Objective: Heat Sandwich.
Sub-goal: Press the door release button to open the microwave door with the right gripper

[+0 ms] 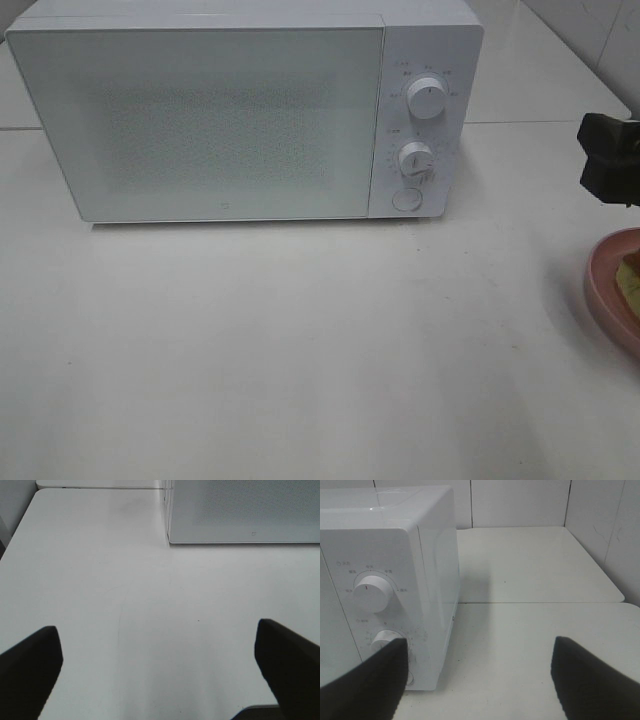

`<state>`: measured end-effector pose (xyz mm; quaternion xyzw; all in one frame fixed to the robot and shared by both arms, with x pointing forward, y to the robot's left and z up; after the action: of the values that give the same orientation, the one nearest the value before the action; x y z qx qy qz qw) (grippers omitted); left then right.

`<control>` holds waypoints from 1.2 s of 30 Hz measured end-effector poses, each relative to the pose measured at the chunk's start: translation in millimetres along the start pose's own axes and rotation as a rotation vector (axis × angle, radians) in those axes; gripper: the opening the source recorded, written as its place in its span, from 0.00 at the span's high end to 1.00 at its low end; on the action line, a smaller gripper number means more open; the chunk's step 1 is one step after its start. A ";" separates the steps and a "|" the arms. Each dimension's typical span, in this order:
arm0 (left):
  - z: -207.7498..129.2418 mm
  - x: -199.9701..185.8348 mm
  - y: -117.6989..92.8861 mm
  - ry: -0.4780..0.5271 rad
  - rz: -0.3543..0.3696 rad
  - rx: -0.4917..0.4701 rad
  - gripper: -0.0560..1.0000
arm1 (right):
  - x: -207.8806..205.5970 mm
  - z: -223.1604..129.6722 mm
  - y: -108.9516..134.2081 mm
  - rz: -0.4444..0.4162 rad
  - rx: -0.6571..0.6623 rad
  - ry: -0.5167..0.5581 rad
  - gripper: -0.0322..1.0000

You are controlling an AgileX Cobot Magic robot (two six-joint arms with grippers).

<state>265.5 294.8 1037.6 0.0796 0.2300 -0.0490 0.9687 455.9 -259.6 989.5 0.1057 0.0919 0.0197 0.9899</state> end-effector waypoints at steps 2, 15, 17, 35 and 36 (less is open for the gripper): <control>0.0 0.0 0.0 0.000 0.000 0.000 0.01 | -1.4 -2.3 1.0 -0.004 0.007 0.002 0.23; 0.0 0.0 0.0 0.000 0.000 0.000 0.01 | 11.8 -25.6 0.9 -0.042 0.008 0.091 0.23; 0.0 0.0 0.0 0.000 0.000 0.000 0.01 | 15.5 -32.0 2.1 -0.048 0.009 0.108 0.23; 0.0 0.0 0.0 0.000 0.000 0.000 0.01 | 26.1 -84.4 40.5 -0.033 -0.105 0.129 0.23; 0.0 0.0 0.0 0.000 0.000 0.000 0.01 | 25.4 -89.3 44.1 -0.035 -0.114 0.133 0.23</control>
<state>265.5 294.8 1037.6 0.0796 0.2300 -0.0490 0.9687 463.4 -196.7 908.6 0.0459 0.1577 0.0148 0.9863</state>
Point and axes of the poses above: a point on each arm's last joint axis where the gripper is mounted, x pointing out along that axis toward the gripper, y along the wrist's bending axis when the last joint is at zero, z = x × y, the point moved 4 cm from there along x, pointing out along that axis toward the gripper, and after that the axes turned 11 degrees about x, right-handed, at the moved point
